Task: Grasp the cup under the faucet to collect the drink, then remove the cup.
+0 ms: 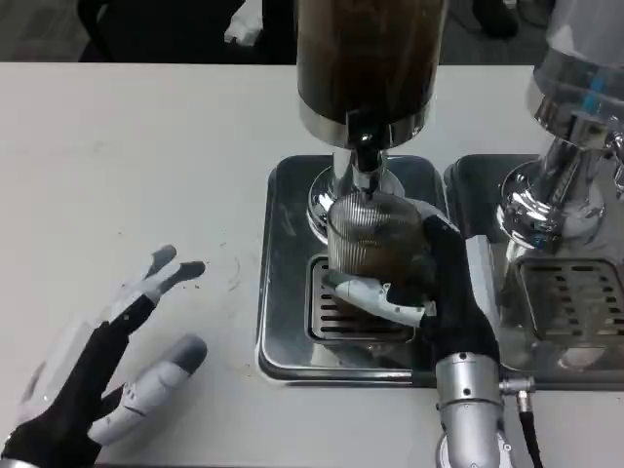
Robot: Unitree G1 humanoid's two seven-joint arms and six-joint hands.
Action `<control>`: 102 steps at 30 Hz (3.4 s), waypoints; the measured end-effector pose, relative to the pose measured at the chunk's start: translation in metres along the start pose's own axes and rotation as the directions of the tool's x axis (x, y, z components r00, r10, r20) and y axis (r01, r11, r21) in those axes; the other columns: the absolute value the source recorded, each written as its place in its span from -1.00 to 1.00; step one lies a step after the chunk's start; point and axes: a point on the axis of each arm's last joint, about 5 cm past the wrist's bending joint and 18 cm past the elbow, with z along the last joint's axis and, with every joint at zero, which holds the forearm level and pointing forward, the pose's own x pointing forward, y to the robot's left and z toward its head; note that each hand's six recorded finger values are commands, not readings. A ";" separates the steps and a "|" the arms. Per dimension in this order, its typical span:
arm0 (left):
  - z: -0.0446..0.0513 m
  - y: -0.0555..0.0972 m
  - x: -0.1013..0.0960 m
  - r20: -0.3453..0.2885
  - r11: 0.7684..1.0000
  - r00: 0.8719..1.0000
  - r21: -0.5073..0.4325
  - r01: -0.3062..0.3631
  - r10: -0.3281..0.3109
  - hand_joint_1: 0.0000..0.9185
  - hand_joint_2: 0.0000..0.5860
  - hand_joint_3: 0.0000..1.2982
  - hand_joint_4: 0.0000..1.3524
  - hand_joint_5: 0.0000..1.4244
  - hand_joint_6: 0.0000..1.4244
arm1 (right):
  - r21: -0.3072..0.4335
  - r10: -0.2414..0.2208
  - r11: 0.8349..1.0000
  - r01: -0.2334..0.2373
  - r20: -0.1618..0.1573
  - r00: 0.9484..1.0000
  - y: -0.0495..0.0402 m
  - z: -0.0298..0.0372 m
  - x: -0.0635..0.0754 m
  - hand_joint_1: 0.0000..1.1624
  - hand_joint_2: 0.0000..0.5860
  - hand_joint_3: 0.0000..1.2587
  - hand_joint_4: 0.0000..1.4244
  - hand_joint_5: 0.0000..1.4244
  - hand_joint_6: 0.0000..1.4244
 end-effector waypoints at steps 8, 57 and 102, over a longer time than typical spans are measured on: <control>0.0007 -0.002 0.002 0.008 1.000 1.000 -0.005 0.013 -0.013 -1.00 -0.46 -0.68 -1.00 -0.85 -0.99 | -0.013 -0.034 0.999 0.034 0.012 0.999 -0.0010 -0.0018 -0.005 1.00 -0.63 0.05 0.02 0.14 0.55; 0.0180 0.030 -0.001 0.053 0.915 0.981 0.372 0.154 -0.187 -1.00 -0.48 -1.00 -1.00 -1.00 -1.00 | -0.003 -0.058 0.998 0.059 0.153 0.986 -0.0410 0.0276 -0.078 0.97 -0.67 0.15 0.13 0.23 0.73; 0.0485 0.008 -0.051 0.019 0.857 0.993 0.508 0.089 -0.115 -1.00 -0.52 -1.00 -1.00 -1.00 -1.00 | -0.058 0.114 0.993 -0.105 0.192 0.975 -0.0717 0.0533 -0.115 0.92 -0.70 0.15 0.15 0.24 0.79</control>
